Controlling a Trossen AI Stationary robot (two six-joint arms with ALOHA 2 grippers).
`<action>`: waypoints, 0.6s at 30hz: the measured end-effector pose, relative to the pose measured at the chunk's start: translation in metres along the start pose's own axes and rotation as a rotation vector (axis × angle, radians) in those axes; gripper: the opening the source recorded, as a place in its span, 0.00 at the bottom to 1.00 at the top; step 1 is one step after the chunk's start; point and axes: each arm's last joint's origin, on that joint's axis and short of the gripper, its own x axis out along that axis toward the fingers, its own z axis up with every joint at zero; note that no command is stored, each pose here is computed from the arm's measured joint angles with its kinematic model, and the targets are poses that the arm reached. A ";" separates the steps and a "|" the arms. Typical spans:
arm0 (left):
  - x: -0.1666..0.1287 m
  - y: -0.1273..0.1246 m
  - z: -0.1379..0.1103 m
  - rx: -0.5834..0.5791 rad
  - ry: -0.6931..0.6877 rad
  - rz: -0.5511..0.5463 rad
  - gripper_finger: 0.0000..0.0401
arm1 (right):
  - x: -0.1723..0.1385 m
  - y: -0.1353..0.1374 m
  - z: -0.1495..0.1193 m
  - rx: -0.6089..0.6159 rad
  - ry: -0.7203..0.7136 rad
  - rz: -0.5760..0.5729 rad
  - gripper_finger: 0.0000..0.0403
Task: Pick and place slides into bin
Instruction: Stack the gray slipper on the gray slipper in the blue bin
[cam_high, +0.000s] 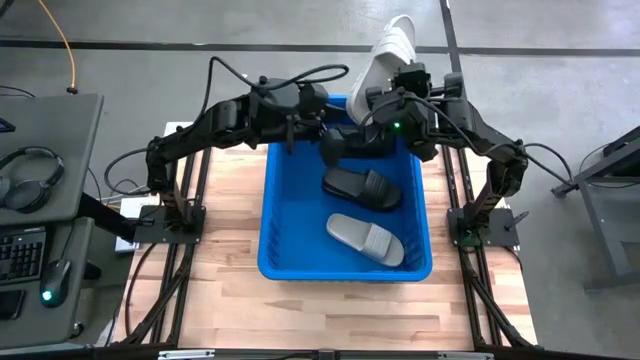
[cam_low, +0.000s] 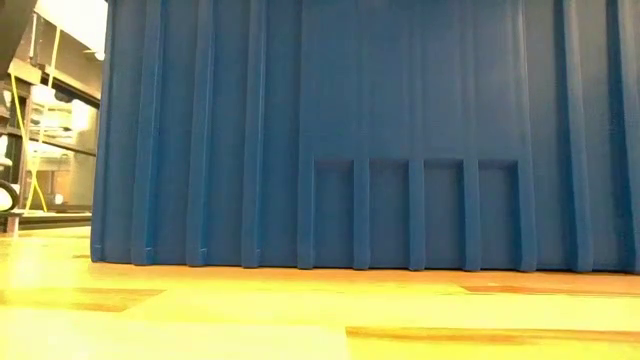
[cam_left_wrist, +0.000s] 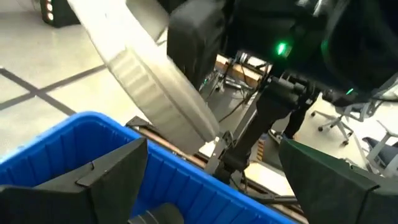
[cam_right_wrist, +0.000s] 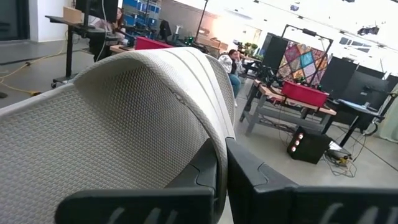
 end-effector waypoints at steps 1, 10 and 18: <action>0.001 0.000 -0.001 -0.002 0.004 0.003 0.88 | 0.000 0.000 0.000 0.001 0.000 0.000 0.00; 0.003 0.016 0.008 -0.068 -0.051 0.085 0.83 | 0.000 0.000 0.000 0.002 0.000 0.000 0.00; 0.012 0.023 0.008 -0.102 -0.030 0.023 0.68 | 0.000 0.000 0.000 -0.004 0.000 0.000 0.00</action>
